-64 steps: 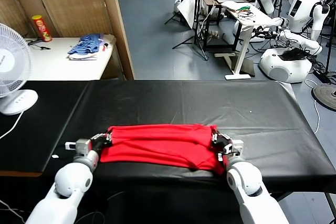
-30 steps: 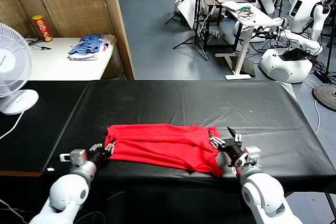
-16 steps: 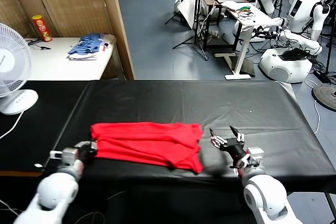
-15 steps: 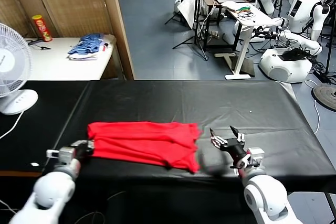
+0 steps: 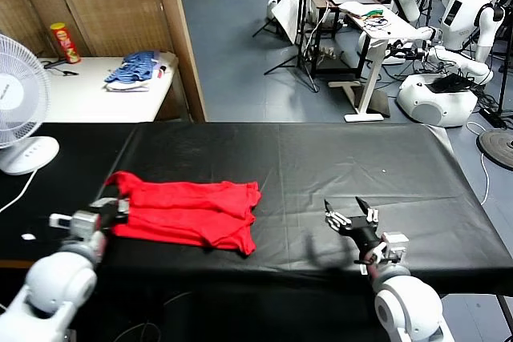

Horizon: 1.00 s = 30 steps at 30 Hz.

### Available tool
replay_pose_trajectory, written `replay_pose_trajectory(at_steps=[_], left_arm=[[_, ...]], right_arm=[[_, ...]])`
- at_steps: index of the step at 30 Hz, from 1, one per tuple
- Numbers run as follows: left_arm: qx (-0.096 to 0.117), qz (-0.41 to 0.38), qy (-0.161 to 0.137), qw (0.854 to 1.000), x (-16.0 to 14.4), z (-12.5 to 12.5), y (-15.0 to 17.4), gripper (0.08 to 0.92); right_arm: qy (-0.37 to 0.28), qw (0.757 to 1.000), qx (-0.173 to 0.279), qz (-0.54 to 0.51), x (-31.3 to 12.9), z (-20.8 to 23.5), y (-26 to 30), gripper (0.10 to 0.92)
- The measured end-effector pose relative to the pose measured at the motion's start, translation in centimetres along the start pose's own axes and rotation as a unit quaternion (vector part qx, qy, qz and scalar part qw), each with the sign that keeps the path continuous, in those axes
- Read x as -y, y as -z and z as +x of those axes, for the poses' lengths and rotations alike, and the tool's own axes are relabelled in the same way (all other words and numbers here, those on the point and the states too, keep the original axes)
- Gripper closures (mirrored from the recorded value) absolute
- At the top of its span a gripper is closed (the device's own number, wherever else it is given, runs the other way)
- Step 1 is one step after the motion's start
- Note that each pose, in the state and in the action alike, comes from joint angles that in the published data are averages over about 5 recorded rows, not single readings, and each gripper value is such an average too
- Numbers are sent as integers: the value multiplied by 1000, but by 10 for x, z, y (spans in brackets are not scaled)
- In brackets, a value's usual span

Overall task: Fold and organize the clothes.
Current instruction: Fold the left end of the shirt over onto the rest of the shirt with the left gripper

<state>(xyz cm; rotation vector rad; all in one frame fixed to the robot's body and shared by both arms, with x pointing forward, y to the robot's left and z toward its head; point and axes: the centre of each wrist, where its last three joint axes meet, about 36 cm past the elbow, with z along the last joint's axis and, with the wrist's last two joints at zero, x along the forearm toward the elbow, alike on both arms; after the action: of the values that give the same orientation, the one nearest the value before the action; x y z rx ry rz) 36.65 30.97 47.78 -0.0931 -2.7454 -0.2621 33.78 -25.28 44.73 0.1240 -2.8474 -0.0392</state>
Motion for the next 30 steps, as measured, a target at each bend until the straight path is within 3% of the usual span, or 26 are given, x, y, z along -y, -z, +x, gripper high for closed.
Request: replay_pose_trajectory(at_steps=[5, 9, 13, 21, 24, 30], left_arm=[[3, 76, -80, 994, 54, 1, 13, 844], [8, 106, -121, 987, 85, -6, 18, 844], [7, 119, -138, 983, 107, -15, 17, 844], [-8, 131, -144, 981, 124, -27, 4, 839], [-11, 153, -156, 976, 129, -27, 3, 762], [-10, 227, -188, 956, 132, -17, 4, 441]], right_arm=[[-11, 1000, -3, -1, 1, 8, -3, 224], [-17, 1000, -7, -4, 2, 12, -5, 224], [-18, 1000, -9, -6, 2, 13, -6, 224], [-12, 1000, -12, -2, 2, 7, -8, 224], [-5, 1000, -14, 0, 1, 2, -9, 224], [34, 999, -17, -2, -4, -13, -10, 224]])
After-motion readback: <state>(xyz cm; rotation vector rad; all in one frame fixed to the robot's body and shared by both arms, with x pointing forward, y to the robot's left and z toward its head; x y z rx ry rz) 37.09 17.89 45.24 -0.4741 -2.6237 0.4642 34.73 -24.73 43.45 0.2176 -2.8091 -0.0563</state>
